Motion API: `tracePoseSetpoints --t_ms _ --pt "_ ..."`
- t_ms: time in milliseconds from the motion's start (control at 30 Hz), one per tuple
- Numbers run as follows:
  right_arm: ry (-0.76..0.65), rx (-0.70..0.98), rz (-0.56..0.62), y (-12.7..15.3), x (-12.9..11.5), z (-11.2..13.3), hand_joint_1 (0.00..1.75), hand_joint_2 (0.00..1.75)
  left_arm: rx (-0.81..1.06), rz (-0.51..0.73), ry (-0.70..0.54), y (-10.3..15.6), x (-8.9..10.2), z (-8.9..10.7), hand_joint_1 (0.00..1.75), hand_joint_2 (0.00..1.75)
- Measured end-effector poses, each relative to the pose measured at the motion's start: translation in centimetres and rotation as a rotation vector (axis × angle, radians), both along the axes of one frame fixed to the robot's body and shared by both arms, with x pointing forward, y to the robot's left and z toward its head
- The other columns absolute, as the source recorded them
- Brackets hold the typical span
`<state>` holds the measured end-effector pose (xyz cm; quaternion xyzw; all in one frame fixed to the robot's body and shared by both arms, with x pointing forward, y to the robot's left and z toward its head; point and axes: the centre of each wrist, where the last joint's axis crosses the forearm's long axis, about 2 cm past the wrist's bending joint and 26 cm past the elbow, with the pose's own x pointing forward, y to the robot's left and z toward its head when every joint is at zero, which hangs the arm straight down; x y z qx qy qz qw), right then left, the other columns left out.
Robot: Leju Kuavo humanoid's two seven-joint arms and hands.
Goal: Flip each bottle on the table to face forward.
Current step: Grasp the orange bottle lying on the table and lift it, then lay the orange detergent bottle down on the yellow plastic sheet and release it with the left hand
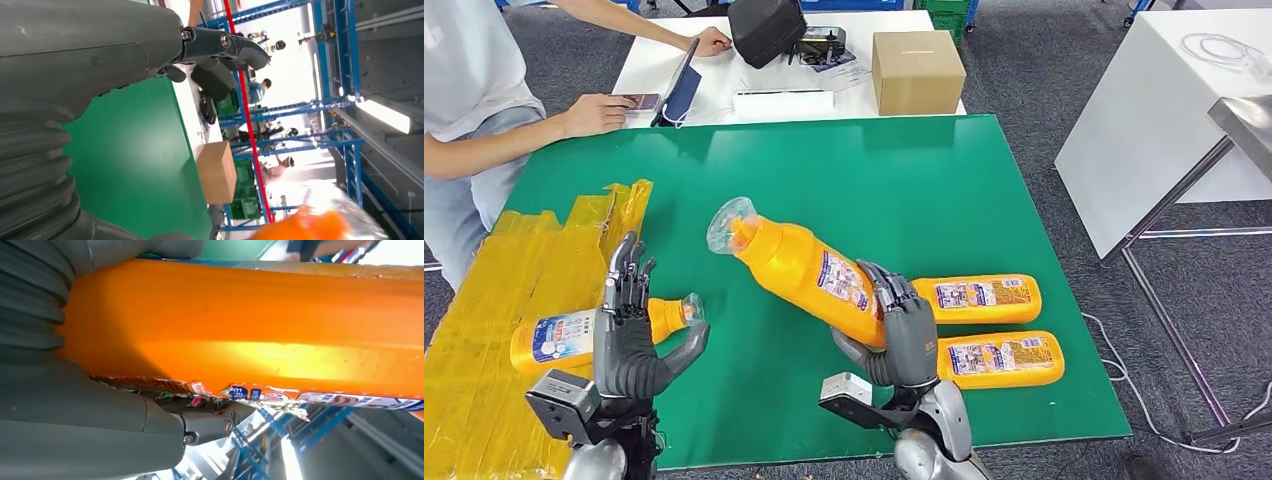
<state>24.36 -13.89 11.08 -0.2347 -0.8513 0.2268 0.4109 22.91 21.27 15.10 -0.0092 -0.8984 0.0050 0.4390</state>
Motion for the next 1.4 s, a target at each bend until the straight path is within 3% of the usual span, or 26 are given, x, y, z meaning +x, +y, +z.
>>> tracePoseSetpoints --t_ms 267,500,833,1267,1400 --pt "-0.04 0.075 -0.015 -0.5 -0.3 0.6 1.75 1.75 0.029 -0.051 0.078 -0.5 0.4 -0.4 0.0 1.75" --pt "-0.047 0.138 -0.017 -0.5 -0.3 0.8 1.75 1.75 0.026 -0.237 0.202 -1.3 1.3 -1.8 0.0 1.75" --pt "-0.022 0.165 0.013 0.1 0.3 1.0 1.75 1.75 -0.015 -0.435 0.25 -1.8 1.6 -2.5 0.0 1.75" --pt "-0.007 0.155 0.041 0.4 0.5 1.0 1.75 1.75 -0.03 -0.469 0.251 -1.9 1.6 -2.5 0.0 1.75" --pt "0.056 0.111 0.095 1.4 0.8 -0.1 1.75 1.75 -0.076 -0.521 0.264 -2.0 1.9 -2.4 0.0 1.75"
